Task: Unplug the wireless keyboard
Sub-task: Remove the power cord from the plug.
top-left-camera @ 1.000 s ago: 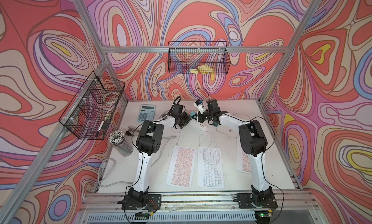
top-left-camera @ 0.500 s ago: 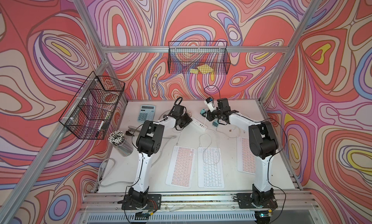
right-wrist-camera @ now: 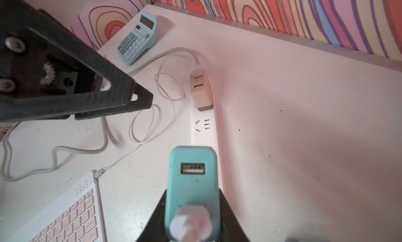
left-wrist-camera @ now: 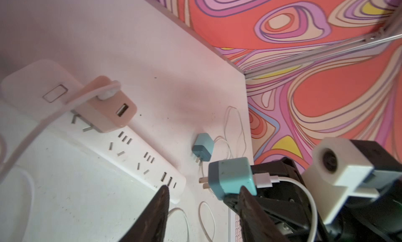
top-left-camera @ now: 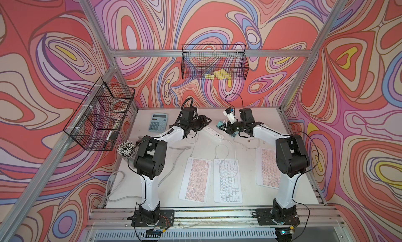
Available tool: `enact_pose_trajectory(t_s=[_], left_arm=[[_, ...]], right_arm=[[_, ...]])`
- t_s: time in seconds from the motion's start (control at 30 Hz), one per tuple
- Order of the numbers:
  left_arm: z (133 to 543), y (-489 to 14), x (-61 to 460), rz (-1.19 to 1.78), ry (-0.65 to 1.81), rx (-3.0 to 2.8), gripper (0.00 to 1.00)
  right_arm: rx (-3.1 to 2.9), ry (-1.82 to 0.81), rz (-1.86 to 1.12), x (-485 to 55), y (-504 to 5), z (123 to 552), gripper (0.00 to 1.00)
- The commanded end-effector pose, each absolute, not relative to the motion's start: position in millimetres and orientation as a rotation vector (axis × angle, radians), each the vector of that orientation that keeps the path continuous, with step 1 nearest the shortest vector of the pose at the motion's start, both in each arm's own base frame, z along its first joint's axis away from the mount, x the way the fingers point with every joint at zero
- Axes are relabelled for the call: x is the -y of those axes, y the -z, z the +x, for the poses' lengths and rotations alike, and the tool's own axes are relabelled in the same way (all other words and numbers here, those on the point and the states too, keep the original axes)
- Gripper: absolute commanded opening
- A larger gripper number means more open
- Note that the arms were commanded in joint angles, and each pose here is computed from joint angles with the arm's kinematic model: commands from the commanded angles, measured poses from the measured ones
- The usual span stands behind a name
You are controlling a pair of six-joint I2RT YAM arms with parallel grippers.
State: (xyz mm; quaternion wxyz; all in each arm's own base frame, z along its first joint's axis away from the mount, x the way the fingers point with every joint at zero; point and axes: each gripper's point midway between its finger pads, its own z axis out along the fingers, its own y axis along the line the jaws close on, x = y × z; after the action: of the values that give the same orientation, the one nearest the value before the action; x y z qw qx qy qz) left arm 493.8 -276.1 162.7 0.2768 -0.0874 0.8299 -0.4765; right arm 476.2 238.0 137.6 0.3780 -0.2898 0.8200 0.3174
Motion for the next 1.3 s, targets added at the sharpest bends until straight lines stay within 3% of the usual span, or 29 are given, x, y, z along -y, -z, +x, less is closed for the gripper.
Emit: enact_pose_trajectory(t_s=[0.0, 0.3, 0.67, 0.9, 1.27], left_arm=[[490, -186, 276, -0.099, 1.436, -2.068, 0.55], [464, -210, 283, 0.074, 1.595, -1.824, 0.59], [442, -204, 293, 0.229, 1.556, -1.821, 0.61], [428, -224, 311, 0.317, 1.702, -1.716, 0.58], [422, -214, 317, 0.346, 1.694, -1.772, 0.54]], right_arm=[[-2.032, -0.906, -0.754, -245, -163, 464, 0.12], [-1.985, -1.089, -0.76, -257, -176, 441, 0.12], [-1.955, -1.268, -0.769, -269, -180, 425, 0.12], [-1.912, -1.355, -0.777, -278, -183, 420, 0.12], [-1.867, -1.462, -0.793, -282, -188, 412, 0.12]])
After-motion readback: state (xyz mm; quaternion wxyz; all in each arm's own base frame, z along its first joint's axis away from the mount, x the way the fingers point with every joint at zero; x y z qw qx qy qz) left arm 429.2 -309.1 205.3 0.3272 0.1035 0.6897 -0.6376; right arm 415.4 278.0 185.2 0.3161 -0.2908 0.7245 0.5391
